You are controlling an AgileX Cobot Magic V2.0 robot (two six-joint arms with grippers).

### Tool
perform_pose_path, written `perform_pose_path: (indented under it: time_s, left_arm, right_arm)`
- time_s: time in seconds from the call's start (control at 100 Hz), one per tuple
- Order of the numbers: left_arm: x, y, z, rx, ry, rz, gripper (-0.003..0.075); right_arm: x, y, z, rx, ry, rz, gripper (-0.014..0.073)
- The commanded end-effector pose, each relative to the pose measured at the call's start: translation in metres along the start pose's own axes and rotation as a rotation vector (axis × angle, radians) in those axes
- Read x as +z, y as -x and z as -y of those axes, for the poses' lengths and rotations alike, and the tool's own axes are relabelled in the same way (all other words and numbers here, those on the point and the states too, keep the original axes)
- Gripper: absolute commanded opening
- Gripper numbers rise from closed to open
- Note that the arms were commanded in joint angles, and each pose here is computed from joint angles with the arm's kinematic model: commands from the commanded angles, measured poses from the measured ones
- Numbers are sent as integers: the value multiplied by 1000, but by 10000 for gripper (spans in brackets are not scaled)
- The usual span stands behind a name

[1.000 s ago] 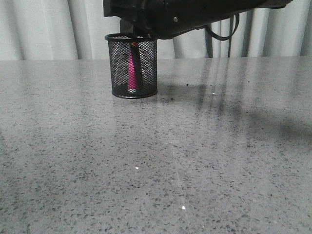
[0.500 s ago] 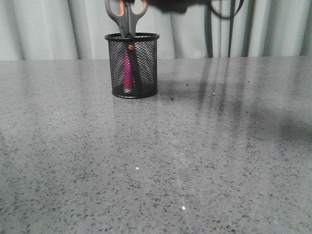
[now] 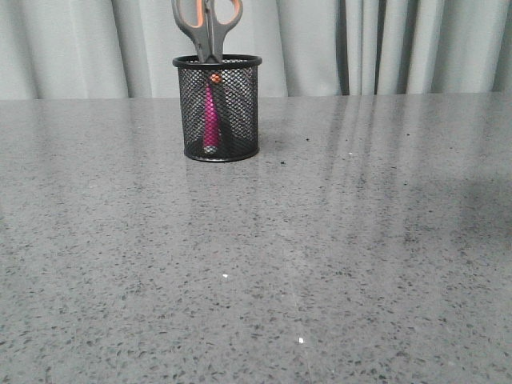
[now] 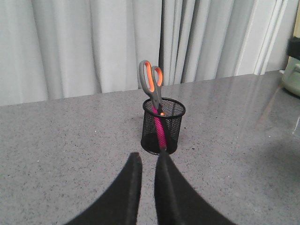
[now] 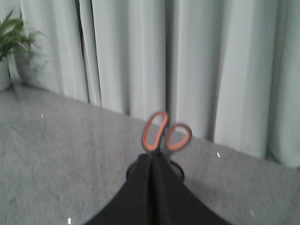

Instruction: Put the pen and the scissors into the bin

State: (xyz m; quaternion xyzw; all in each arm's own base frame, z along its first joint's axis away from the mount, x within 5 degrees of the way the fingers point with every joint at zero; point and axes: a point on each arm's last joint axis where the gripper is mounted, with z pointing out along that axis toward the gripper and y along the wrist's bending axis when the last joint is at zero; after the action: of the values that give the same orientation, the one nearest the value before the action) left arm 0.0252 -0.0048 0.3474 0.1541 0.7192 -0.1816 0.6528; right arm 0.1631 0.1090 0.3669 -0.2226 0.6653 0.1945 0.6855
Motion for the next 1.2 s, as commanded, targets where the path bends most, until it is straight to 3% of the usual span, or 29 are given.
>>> perform_pose_path:
  time_s: [0.0, 0.22, 0.39, 1.19]
  left_arm:
    - [-8, -4, -1, -17, -18, 74, 41]
    - [-19, -25, -4, -29, -10, 50, 6]
    - [-19, -25, -4, -35, -15, 47, -19]
    - [-14, -31, -3, -21, -16, 38, -19]
  right_arm:
    - [-50, -8, 0, -41, -18, 9, -69]
    - [-137, -59, 2, -35, -75, -45, -69]
    - [-178, -69, 3, -24, -107, 39, -69]
    - [-174, -70, 1, 17, -86, 9, -69]
